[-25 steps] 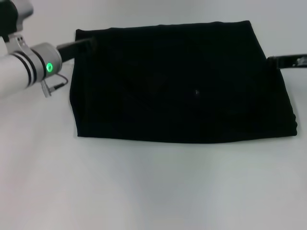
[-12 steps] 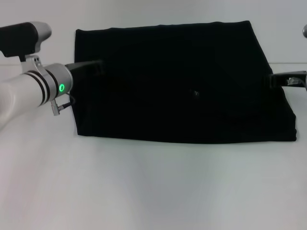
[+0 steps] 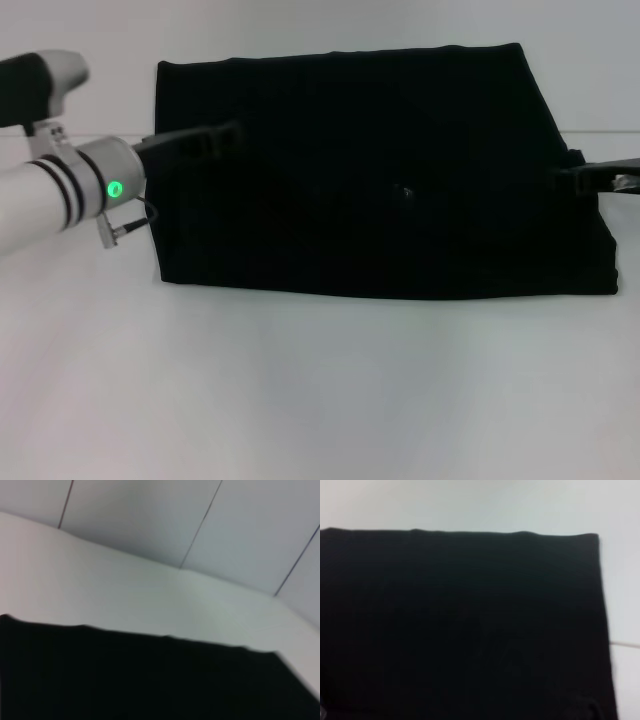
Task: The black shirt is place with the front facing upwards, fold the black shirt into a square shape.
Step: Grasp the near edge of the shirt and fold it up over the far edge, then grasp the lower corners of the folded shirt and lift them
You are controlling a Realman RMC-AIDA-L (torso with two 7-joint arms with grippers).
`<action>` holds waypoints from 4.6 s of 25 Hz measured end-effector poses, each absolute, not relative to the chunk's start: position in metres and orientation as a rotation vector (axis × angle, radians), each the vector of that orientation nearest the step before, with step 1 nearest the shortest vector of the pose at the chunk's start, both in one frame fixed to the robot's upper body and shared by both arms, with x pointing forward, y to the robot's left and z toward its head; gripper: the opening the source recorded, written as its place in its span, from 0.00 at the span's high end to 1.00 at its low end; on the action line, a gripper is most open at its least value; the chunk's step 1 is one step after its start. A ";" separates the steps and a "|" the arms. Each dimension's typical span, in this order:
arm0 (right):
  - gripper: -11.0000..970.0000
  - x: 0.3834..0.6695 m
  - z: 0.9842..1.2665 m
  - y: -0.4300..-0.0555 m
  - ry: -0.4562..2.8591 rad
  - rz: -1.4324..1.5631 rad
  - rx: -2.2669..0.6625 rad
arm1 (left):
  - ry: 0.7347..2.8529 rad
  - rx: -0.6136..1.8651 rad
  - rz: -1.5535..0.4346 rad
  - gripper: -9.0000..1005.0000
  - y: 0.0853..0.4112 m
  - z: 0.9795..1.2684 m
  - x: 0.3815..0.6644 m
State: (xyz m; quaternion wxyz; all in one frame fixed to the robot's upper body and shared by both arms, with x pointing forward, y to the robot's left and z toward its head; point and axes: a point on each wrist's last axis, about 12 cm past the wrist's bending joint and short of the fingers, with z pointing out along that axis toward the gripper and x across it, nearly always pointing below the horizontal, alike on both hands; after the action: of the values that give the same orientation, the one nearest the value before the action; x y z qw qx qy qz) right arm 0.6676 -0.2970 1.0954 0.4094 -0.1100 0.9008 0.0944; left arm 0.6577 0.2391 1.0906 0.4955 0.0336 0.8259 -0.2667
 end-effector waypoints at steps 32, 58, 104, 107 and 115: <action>0.19 0.592 1.115 -0.346 2.095 0.841 -0.201 | 1.933 0.426 -0.837 0.28 0.344 1.102 0.556; 0.03 0.601 1.124 -0.349 2.081 0.837 -0.144 | 2.213 0.613 -0.551 0.13 0.297 1.061 0.590; 0.03 0.597 1.117 -0.370 2.462 0.699 -0.167 | 2.243 0.659 -0.547 0.99 0.294 1.073 0.596; 0.03 0.596 1.112 -0.368 2.504 0.663 -0.174 | 2.238 0.664 -0.550 0.99 0.295 1.075 0.596; 0.03 0.601 1.100 -0.358 2.522 0.578 -0.177 | 2.233 0.669 -0.556 0.99 0.293 1.077 0.597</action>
State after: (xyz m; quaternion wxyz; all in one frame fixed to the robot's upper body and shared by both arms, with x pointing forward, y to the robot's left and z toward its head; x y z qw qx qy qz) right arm 0.6005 -0.3585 1.1001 0.2707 -0.0658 0.9361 0.2147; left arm 0.5970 0.2929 1.0768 0.3641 0.2602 0.8678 -0.2162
